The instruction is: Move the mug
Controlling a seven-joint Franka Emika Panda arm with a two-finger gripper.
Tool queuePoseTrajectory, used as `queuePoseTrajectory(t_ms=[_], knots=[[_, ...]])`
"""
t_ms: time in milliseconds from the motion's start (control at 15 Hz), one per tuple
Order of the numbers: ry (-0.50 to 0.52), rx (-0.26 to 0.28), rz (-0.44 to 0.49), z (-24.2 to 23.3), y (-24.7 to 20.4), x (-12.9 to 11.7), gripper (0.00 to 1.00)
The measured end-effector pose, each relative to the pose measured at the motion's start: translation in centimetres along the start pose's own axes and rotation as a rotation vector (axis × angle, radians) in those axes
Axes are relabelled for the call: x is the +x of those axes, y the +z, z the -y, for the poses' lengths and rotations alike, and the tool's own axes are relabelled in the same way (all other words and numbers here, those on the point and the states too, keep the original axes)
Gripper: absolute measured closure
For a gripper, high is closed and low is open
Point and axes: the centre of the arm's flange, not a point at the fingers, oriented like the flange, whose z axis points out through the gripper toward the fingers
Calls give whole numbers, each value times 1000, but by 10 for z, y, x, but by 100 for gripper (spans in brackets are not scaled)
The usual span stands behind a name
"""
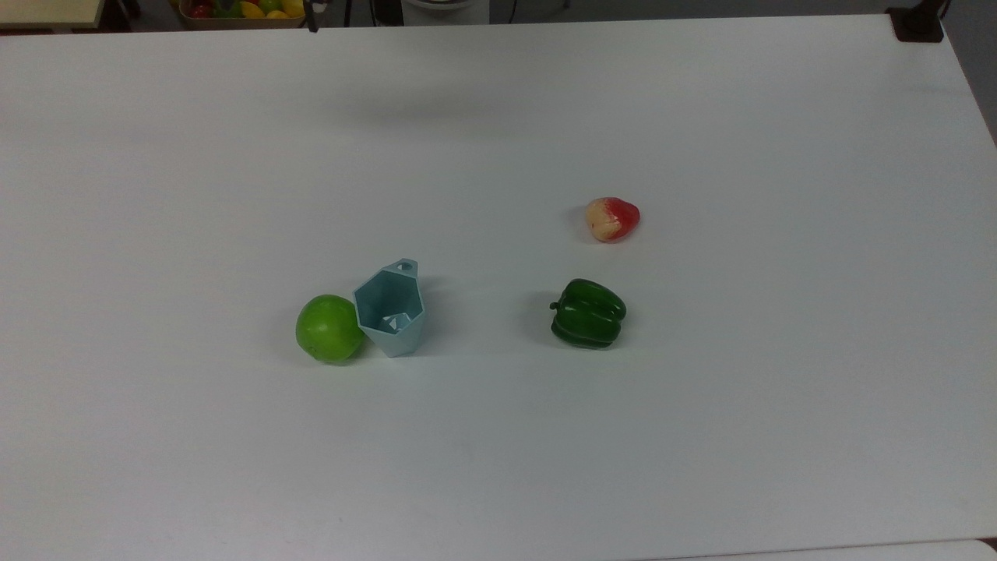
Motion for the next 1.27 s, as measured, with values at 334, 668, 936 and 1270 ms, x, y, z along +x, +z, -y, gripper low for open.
queuePoseTrajectory(t_ms=[334, 668, 936, 1270], knots=[[-18, 1, 7, -1, -2, -4, 0], [-36, 56, 12, 5, -1, -4, 0], [-63, 63, 14, 22, 12, 3, 0], [-81, 61, 11, 36, 49, 27, 0]])
